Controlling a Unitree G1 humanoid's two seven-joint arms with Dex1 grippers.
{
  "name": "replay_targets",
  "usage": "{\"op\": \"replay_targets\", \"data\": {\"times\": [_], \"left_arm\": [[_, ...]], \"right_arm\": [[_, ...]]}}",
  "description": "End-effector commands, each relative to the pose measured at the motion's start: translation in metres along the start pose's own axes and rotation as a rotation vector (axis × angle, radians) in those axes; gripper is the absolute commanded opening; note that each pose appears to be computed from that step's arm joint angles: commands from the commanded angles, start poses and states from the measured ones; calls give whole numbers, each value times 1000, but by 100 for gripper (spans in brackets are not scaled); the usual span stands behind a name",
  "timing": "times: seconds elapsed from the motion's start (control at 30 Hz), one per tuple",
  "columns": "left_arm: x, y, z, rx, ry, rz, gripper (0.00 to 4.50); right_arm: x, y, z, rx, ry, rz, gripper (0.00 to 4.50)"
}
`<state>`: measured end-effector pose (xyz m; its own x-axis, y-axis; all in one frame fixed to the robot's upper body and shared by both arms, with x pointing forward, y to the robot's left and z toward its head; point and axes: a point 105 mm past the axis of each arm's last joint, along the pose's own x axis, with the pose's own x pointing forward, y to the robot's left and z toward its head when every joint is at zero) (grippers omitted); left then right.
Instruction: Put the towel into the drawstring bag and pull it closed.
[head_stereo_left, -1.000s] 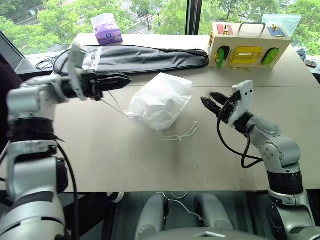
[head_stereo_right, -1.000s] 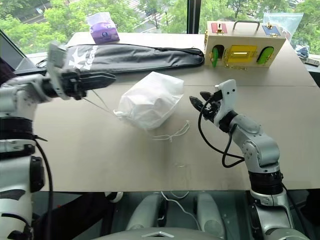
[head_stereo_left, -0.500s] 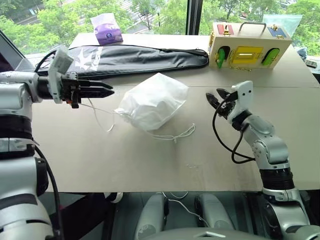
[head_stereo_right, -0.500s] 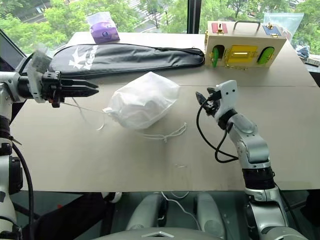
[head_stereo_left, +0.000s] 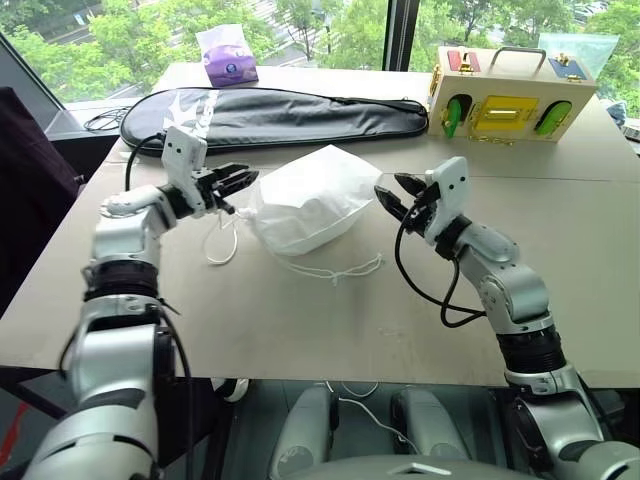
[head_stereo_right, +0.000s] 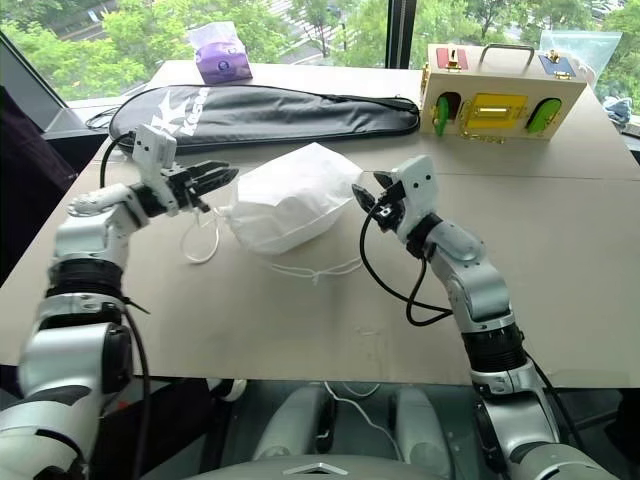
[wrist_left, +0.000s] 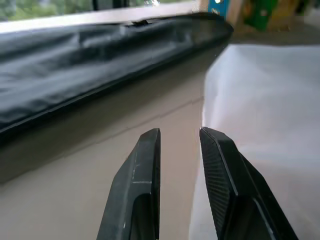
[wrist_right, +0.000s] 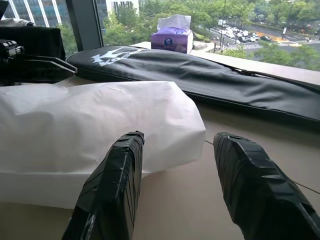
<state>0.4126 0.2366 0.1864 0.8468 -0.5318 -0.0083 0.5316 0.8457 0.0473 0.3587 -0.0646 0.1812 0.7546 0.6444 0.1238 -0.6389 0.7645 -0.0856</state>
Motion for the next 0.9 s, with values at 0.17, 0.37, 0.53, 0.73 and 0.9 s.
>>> {"op": "replay_targets", "data": {"times": [0.17,0.37,0.53,0.73,0.9], "left_arm": [[-8,-64,-53,-32,169,-146,124],[31,-129,-60,-135,148,-288,124],[101,-206,-38,-303,43,-369,124],[134,-236,-7,-265,-22,-447,124],[125,-195,-6,-154,-25,-400,124]], "right_arm": [[-19,-22,17,-4,-60,-99,240],[-48,-57,41,46,-146,-218,240],[-72,-65,59,39,-179,-241,240],[-66,-33,53,64,-105,-127,240],[-68,-14,21,114,19,-80,240]]}}
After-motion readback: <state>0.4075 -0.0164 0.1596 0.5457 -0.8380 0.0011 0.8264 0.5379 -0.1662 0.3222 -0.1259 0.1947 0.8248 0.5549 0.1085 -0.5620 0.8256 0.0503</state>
